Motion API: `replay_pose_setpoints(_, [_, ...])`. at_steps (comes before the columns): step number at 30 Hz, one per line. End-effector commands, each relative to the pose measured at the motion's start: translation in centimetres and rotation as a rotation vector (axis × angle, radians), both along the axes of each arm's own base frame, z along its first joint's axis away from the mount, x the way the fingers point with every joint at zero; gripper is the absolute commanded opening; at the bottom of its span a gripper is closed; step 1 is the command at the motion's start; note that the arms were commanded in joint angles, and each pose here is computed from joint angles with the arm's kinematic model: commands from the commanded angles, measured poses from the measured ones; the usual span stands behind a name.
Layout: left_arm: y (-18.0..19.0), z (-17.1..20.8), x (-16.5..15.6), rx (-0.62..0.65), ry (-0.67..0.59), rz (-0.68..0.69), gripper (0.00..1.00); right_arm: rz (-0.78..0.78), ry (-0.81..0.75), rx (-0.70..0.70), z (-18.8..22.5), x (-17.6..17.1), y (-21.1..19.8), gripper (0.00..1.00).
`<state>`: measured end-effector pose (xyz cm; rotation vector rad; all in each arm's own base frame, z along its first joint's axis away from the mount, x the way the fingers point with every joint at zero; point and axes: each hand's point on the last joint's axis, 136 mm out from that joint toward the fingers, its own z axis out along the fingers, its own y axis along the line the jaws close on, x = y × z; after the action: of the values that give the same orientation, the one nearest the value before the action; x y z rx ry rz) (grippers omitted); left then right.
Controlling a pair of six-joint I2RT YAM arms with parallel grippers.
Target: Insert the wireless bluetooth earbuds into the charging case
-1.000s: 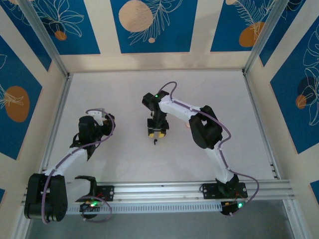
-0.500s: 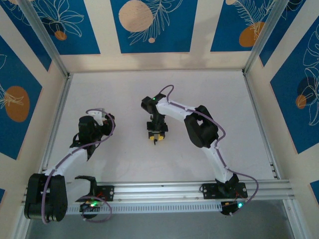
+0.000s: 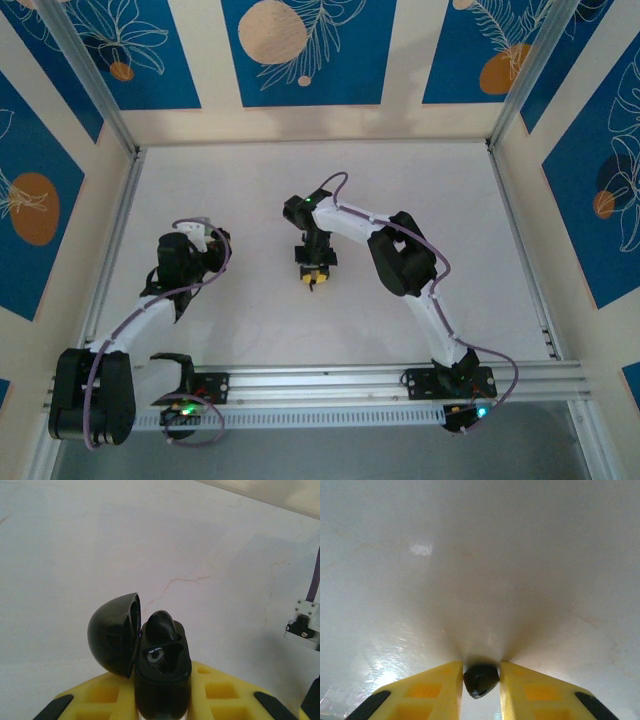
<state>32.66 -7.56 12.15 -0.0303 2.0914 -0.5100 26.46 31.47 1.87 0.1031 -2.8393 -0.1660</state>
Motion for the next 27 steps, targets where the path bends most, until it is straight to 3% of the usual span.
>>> replay_pose_setpoints(1, [-0.2,1.5,0.5,0.002,-0.043,-0.026,0.22,-0.001,-0.003,0.023,0.1,-0.5,0.6,0.23])
replay_pose_setpoints(7, [-1.1,2.0,0.2,-0.027,-0.071,-0.073,0.21,-0.022,-0.073,0.064,1.7,-0.1,0.6,0.21])
replay_pose_setpoints(13, [-4.8,3.0,-0.4,-0.085,-0.127,-0.221,0.20,-0.070,-0.191,0.109,3.4,0.8,-0.4,0.21])
replay_pose_setpoints(21, [-10.5,3.2,-2.0,-0.008,-0.251,-0.448,0.20,-0.122,-0.373,0.182,6.1,2.4,-1.7,0.20])
replay_pose_setpoints(27, [-14.1,2.6,-2.5,0.018,-0.324,-0.526,0.20,-0.184,-0.507,0.330,9.0,3.7,-2.0,0.20])
